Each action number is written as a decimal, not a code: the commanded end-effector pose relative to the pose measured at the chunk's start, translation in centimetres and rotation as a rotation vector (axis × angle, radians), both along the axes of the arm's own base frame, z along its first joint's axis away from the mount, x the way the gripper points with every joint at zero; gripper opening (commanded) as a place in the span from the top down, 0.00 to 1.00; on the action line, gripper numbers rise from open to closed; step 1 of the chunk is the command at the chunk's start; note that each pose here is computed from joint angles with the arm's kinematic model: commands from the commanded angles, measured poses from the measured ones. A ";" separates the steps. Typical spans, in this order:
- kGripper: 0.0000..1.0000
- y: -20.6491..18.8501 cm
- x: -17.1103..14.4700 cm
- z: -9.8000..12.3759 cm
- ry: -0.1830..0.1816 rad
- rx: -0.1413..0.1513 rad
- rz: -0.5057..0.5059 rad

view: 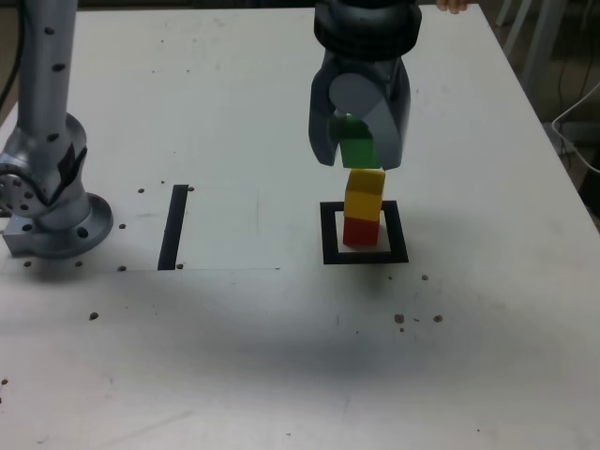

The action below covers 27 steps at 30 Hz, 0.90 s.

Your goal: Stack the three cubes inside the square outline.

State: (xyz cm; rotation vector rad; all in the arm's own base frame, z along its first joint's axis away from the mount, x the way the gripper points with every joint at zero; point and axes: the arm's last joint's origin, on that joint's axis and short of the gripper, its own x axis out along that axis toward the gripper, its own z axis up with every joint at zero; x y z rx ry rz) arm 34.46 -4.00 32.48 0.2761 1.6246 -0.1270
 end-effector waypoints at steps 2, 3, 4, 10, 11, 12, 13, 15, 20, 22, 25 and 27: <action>0.88 -0.1 0.2 -0.7 0.027 0.014 -0.003; 0.88 -0.2 0.3 -0.9 0.033 0.017 -0.005; 0.88 -0.2 0.4 -1.1 0.038 0.020 -0.007; 0.88 -0.8 0.6 -1.6 0.053 0.029 -0.024; 0.88 -0.9 0.6 -1.5 0.054 0.030 -0.027; 0.88 -1.0 0.6 -1.5 0.054 0.030 -0.029; 0.88 -1.1 0.6 -1.5 0.054 0.030 -0.031; 0.88 -1.3 0.6 -1.5 0.055 0.029 -0.033; 0.87 -1.4 0.7 -1.8 0.060 0.031 -0.033; 0.85 -1.4 0.9 -1.9 0.062 0.032 -0.033; 0.83 -1.5 1.1 -2.1 0.066 0.032 -0.033; 0.82 -1.5 1.2 -2.2 0.068 0.033 -0.033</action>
